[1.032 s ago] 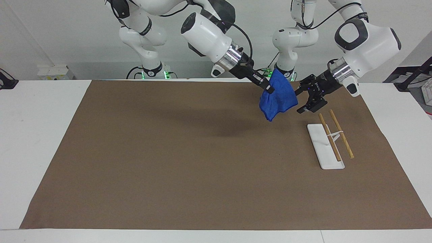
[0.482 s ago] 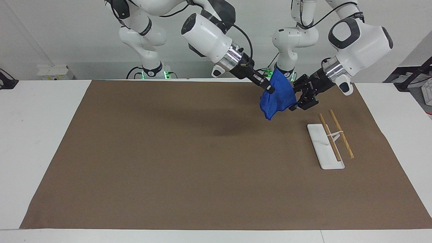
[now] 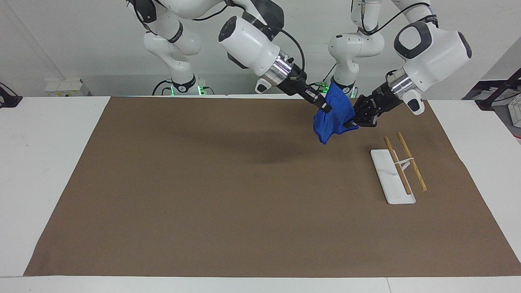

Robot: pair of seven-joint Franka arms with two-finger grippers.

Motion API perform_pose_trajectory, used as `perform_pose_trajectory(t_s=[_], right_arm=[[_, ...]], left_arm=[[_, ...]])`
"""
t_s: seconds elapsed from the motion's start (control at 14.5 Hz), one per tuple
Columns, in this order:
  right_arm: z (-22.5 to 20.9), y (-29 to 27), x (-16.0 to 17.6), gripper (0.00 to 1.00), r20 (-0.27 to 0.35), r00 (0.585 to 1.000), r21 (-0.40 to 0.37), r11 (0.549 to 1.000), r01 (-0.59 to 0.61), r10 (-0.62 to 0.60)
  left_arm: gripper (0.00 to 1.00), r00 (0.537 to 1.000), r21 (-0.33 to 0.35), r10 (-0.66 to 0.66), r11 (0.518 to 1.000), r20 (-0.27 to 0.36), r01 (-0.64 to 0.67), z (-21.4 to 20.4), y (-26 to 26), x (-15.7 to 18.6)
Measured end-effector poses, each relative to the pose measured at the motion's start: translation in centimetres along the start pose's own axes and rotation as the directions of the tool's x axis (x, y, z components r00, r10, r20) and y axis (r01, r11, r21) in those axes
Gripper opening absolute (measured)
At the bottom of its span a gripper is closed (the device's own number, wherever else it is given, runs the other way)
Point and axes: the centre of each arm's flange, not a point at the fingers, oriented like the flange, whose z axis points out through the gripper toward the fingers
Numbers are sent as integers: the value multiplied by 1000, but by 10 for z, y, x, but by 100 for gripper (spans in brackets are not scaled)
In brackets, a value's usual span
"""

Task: Right arm passes towel to left arm to hang
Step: 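Grasp the towel with the left gripper while the right gripper holds it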

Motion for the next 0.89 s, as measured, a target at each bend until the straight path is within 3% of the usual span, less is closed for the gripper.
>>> perform_pose_trajectory(t_s=[0.48,0.62,0.69,0.89], right_arm=[[0,0,0,4,0,1000,0,1000,0,0],[0,0,0,9,0,1000,0,1000,0,0],[0,0,0,13,0,1000,0,1000,0,0],[0,-1,0,44,0,1000,1,1000,3,-3]], left_arm=[[2,1000,-1,0,1000,0,0,0,0,0],[2,1000,-3,-1,1000,0,1,0,0,0],[2,1000,-3,-1,1000,-1,1,-1,0,1],[2,1000,-10,-2,1000,-2,2,-1,1,1]])
